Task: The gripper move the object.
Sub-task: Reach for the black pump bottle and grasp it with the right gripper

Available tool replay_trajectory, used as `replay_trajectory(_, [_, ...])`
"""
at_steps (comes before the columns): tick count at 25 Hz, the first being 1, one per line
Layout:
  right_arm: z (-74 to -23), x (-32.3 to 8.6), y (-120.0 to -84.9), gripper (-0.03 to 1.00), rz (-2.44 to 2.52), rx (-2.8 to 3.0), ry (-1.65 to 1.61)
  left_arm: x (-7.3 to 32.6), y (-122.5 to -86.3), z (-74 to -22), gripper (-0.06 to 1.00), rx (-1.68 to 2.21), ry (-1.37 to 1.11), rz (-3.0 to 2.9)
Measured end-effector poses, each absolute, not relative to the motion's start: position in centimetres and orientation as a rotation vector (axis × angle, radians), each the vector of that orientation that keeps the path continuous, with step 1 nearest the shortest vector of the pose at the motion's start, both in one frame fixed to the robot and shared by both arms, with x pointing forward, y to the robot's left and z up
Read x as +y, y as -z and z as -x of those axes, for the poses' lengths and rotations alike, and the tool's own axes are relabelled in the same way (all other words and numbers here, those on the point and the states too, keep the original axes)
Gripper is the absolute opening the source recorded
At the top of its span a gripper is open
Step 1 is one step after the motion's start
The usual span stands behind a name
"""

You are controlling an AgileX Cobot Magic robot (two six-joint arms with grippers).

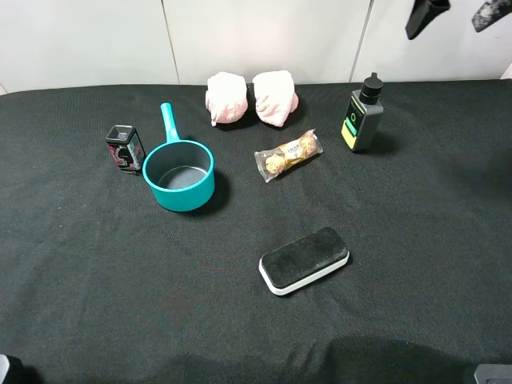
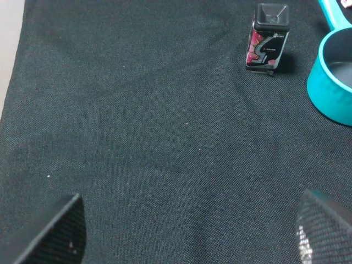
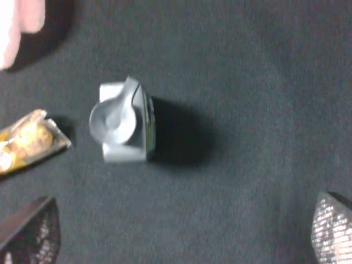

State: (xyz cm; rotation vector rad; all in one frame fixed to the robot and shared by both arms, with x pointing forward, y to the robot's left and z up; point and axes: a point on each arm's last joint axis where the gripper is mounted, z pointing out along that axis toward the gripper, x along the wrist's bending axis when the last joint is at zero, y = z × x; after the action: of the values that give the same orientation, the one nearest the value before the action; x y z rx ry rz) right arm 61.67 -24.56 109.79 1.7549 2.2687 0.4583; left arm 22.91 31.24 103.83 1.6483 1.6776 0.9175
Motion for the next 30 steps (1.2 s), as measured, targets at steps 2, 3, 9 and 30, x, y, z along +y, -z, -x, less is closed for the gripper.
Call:
replay_trajectory(2, [-62.7,-24.5,-109.3,0.69,-1.761,2.282,-0.432,31.2,-103.8,-22.9,0.76,1.678,-0.917,-1.648])
replay_trajectory(3, [-63.2,-24.5,-109.0,0.69,-1.761,2.286,-0.421,31.2,-103.8,-22.9,0.76,1.678,-0.917,-1.648])
replay_trajectory(9, [-65.6,-24.2,-107.0,0.69,-1.774,2.307,-0.385,31.2,-103.8,-22.9,0.76,1.678,-0.917,-1.648])
replay_trajectory(30, [-67.3,-21.4,-102.5,0.69,-1.739,2.392,-0.342,31.2,-103.8,-22.9,0.76,1.678,-0.918,-1.648])
